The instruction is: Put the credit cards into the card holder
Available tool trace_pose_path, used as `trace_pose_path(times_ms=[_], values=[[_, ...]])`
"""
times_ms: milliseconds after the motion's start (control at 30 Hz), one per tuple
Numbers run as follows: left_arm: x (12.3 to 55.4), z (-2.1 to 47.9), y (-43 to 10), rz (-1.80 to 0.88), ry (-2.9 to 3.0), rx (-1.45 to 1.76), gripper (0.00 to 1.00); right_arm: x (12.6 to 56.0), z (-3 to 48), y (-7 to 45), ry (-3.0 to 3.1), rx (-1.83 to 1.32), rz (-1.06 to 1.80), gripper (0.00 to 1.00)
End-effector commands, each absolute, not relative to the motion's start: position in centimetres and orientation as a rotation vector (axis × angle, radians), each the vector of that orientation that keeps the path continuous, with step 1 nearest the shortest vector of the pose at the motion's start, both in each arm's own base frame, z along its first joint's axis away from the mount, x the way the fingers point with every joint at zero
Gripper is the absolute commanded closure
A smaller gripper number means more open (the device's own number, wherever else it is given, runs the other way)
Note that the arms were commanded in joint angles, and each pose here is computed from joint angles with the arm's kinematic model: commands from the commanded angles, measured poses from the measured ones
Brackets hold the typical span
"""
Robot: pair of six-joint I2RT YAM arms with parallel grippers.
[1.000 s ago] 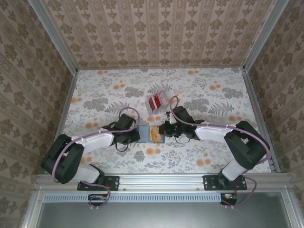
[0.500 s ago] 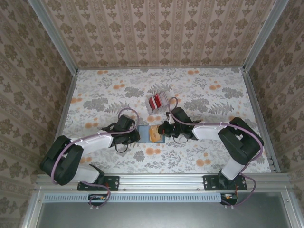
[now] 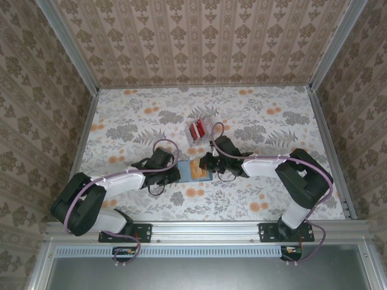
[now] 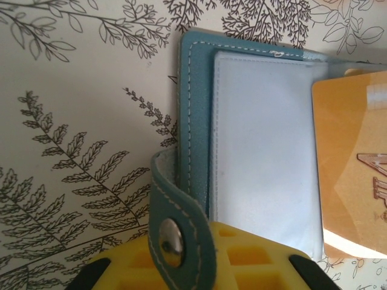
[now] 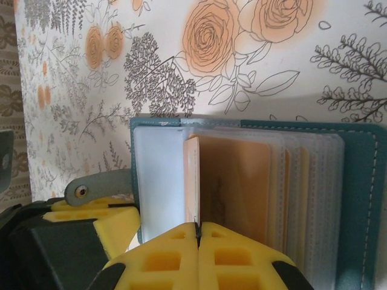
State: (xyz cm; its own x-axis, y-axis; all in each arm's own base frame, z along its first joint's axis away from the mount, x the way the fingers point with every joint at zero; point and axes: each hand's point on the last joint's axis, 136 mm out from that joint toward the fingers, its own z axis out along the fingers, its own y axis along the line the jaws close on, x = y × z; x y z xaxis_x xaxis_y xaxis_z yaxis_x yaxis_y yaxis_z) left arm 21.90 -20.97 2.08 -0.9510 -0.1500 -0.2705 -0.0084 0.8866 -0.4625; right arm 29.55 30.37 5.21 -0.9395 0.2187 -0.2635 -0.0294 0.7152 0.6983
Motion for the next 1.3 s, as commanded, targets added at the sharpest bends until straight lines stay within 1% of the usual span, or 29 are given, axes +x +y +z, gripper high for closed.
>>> trace_pose_path(times_ms=[0, 300, 533, 933, 1100, 1267], values=[[20.7, 1.3, -20.7, -0.673, 2.792, -0.144, 0.86, 29.9, 3.9, 30.3, 2.624, 0.160, 0.988, 0.96], [20.8, 1.5, -20.9, -0.673, 2.787, -0.138, 0.86, 29.6, 3.1, 31.1, 2.634, 0.126, 0.939, 0.96], [20.6, 1.3, -20.9, -0.674, 2.788, -0.141, 0.86, 29.2, 3.1, 30.4, 2.636, 0.104, 0.859, 0.96], [20.8, 1.4, -21.2, -0.669, 2.791, -0.126, 0.86, 28.7, 2.5, 32.2, 2.658, -0.005, 0.789, 0.96], [20.7, 1.4, -21.1, -0.662, 2.794, -0.123, 0.86, 28.7, 3.0, 31.3, 2.657, -0.040, 0.740, 0.97], [20.9, 1.4, -20.9, -0.648, 2.792, -0.120, 0.86, 29.4, 4.3, 28.5, 2.651, -0.033, 0.699, 0.97]])
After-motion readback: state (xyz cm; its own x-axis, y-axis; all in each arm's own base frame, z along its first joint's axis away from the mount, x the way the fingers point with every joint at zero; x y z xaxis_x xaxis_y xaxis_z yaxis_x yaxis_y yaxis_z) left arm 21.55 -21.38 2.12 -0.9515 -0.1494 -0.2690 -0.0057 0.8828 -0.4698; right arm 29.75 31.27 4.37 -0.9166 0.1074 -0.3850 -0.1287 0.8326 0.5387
